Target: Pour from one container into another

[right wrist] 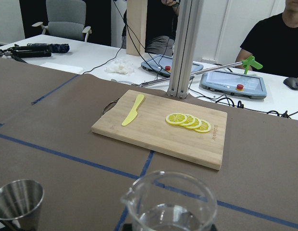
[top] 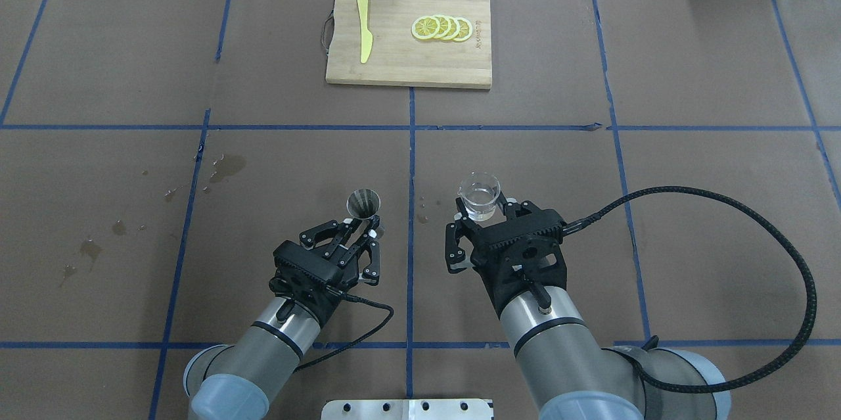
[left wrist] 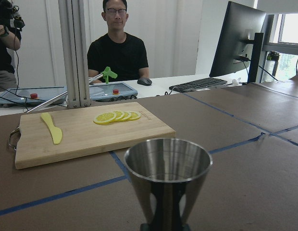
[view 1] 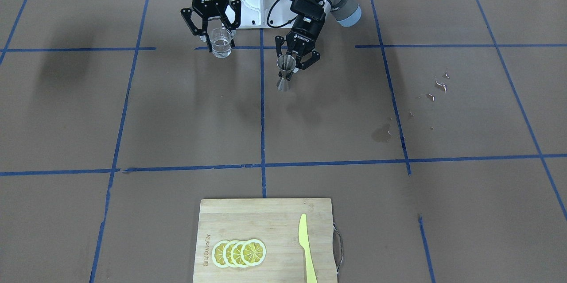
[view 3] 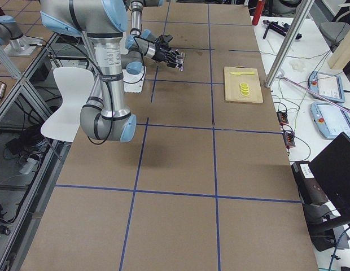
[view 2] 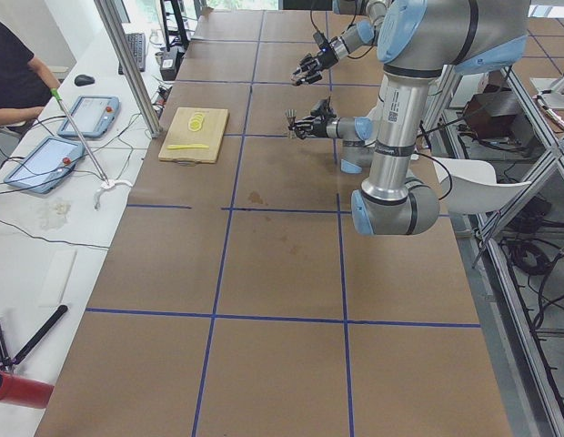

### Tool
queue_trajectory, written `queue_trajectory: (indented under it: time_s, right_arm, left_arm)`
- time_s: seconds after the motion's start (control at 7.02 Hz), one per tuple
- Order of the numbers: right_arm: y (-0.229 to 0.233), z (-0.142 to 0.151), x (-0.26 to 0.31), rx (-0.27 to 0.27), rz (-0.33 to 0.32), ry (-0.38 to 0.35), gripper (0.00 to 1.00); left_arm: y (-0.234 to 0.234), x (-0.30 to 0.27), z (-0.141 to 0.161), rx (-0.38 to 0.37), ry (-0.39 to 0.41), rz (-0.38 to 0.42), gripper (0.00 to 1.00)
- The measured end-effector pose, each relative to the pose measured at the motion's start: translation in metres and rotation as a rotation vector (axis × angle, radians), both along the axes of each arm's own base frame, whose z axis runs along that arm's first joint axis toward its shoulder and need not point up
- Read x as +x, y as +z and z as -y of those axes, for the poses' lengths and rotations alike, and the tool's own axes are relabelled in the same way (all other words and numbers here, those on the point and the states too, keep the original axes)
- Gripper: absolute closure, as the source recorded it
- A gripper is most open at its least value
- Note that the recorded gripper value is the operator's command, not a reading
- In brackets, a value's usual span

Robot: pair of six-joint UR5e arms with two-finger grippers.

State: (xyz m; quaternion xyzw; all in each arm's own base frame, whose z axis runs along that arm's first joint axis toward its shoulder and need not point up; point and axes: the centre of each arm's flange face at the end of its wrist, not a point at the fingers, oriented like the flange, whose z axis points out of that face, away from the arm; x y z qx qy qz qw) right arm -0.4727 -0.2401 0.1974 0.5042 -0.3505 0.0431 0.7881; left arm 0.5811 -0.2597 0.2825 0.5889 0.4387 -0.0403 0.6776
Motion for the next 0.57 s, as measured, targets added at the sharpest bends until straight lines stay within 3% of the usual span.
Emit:
queue_trajectory:
  time_s: [0.57]
  right_arm:
    - [-0.019, 0.001, -0.005, 0.019, -0.056, -0.052, 1.0]
  left_arm:
    - [-0.02, 0.02, 0.002, 0.019, 0.003, 0.007, 1.0]
